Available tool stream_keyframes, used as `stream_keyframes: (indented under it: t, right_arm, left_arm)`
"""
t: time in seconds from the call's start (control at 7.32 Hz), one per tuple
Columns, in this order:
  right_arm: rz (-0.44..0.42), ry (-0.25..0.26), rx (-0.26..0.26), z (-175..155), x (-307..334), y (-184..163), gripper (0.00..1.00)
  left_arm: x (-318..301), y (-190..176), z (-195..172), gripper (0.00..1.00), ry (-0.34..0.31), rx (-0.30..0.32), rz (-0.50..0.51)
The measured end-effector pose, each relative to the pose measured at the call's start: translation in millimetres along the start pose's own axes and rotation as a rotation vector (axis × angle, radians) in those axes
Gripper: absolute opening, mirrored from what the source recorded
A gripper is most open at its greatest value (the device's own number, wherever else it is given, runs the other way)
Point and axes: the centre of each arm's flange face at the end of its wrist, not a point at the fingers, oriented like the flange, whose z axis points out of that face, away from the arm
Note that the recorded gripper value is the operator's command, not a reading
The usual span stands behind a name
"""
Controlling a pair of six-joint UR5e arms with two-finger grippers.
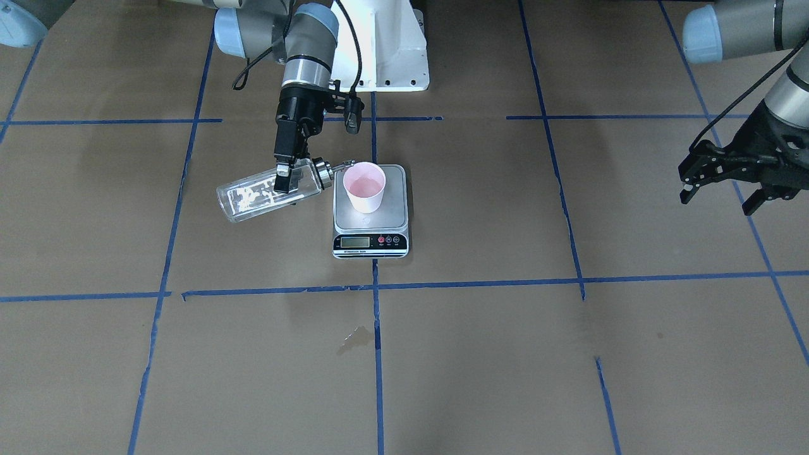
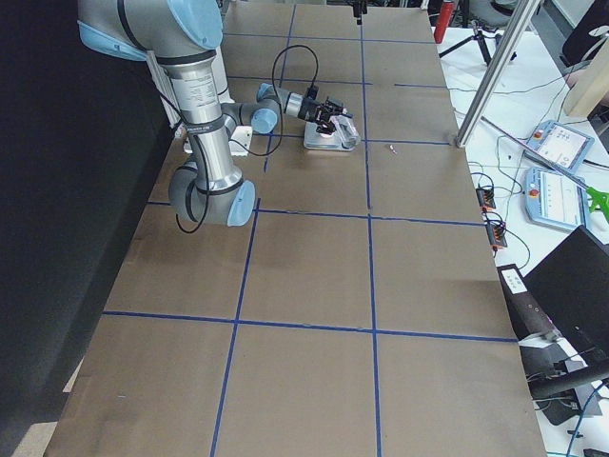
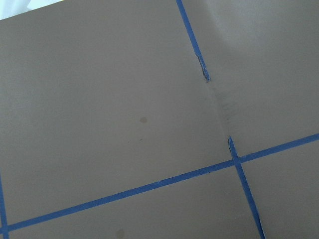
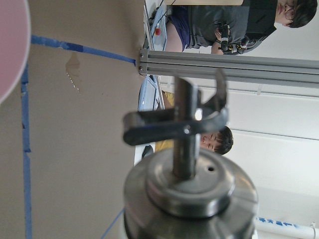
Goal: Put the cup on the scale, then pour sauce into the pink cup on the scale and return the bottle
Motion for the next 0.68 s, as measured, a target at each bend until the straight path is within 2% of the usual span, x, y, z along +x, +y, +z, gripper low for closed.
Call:
stream_keyframes:
  t: [0.27,0.68]
  right_arm:
    - [-0.118,0.04,-0.017,3.5,-11.4,-1.8,0.0]
    - [-0.221,0.053,-0.02,3.0,-10.6,-6.3,0.0]
  left_arm:
    - [0.2,-0.3,-0.1,1.0,-0.001,0.002,0.007]
    - [0.0,-0.1,1.0,1.0,-0.002,0.001,0.012]
